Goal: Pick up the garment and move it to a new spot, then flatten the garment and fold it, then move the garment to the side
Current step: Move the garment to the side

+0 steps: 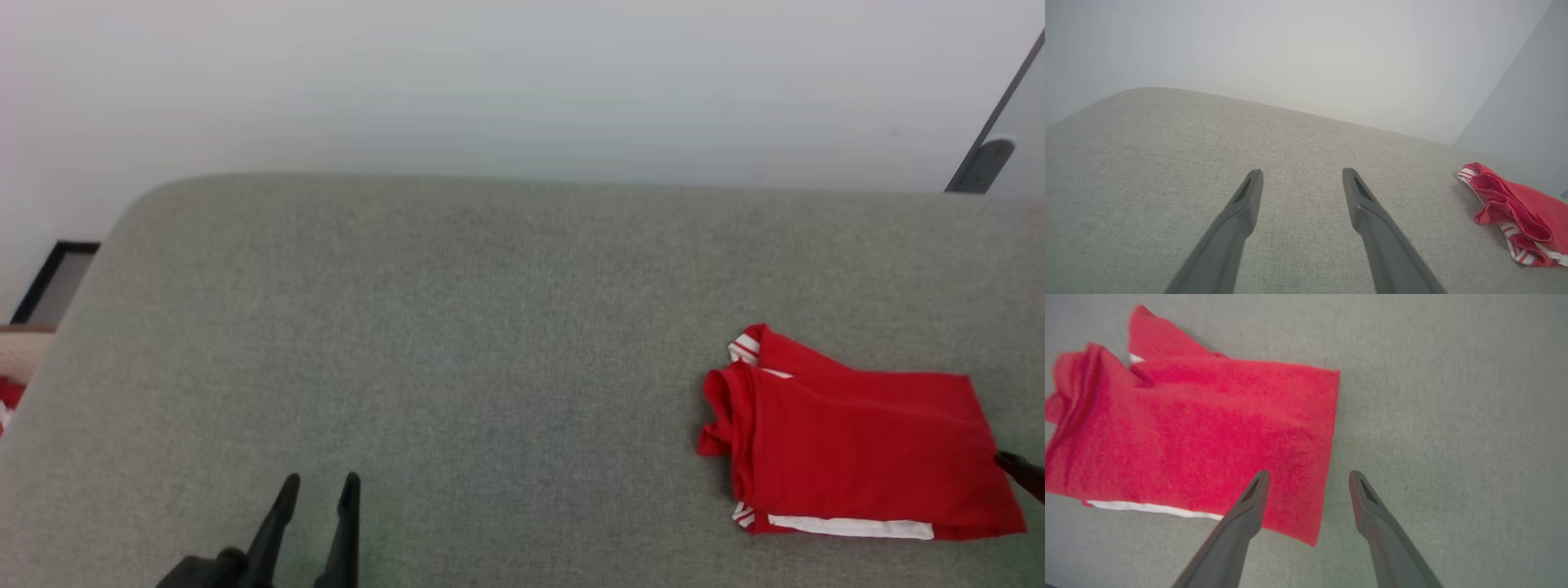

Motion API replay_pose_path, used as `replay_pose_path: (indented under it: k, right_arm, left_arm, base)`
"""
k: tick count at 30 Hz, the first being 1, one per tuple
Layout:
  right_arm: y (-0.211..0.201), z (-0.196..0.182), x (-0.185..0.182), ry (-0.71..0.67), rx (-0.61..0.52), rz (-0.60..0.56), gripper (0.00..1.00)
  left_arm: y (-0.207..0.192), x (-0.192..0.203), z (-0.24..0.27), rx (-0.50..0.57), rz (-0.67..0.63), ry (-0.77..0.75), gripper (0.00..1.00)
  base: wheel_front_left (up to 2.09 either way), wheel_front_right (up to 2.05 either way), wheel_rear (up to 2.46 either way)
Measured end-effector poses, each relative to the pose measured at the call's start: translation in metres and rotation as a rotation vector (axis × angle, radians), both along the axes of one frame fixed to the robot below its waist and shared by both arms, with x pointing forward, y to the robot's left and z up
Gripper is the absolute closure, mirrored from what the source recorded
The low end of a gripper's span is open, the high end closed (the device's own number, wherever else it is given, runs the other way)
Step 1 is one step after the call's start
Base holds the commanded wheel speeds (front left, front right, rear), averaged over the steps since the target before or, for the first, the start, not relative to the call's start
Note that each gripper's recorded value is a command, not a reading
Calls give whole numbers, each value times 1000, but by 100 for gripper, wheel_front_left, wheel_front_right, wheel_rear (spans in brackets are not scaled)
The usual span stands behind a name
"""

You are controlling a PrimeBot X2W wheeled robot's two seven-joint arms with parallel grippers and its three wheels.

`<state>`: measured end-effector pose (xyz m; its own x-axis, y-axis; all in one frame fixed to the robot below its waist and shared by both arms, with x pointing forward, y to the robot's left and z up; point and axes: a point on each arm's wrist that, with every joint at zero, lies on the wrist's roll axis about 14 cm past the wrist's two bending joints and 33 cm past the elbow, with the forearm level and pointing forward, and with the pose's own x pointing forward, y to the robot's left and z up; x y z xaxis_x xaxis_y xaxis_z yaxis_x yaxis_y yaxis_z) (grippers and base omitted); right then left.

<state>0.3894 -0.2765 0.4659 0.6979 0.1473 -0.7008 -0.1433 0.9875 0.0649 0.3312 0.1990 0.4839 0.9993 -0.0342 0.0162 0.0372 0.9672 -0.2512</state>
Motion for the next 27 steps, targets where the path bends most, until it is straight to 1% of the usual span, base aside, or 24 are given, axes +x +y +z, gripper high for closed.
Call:
replay_pose_path:
  k: [2,4,9,13,18,19,20,21,24,27]
  right_arm:
    - [-8,-12,-2,97,-20,-12,0]
    - [-11,-20,0,150,-25,-22,0]
    - [-1,-40,16,199,0,-35,0]
    - [5,-64,17,257,14,-41,0]
    - [4,-76,23,265,15,-57,0]
    - [4,-77,24,265,18,-62,25]
    - [5,-78,23,267,26,-64,56]
    - [6,-78,25,256,37,-68,100]
    - [8,-76,27,218,65,-81,100]
    - [1,-72,27,176,84,-110,100]
  left_arm:
    - [-4,4,-4,-2,-10,12,0]
    - [-6,11,-4,-2,-18,12,0]
    - [-11,29,-7,-4,-37,20,0]
    - [-14,39,-12,-4,-47,33,0]
    - [-19,49,-16,-6,-63,41,0]
    - [-20,51,-16,-6,-67,39,0]
    - [-21,53,-15,-5,-71,37,0]
    - [-23,55,-15,-6,-76,35,0]
    - [-30,61,-13,-7,-98,25,0]
    - [-40,67,-10,1,-135,14,0]
  base:
    - [0,0,0]
    - [0,0,0]
    - [0,0,0]
    - [0,0,0]
    - [0,0,0]
    - [0,0,0]
    - [0,0,0]
    - [0,0,0]
    - [0,0,0]
    - [0,0,0]
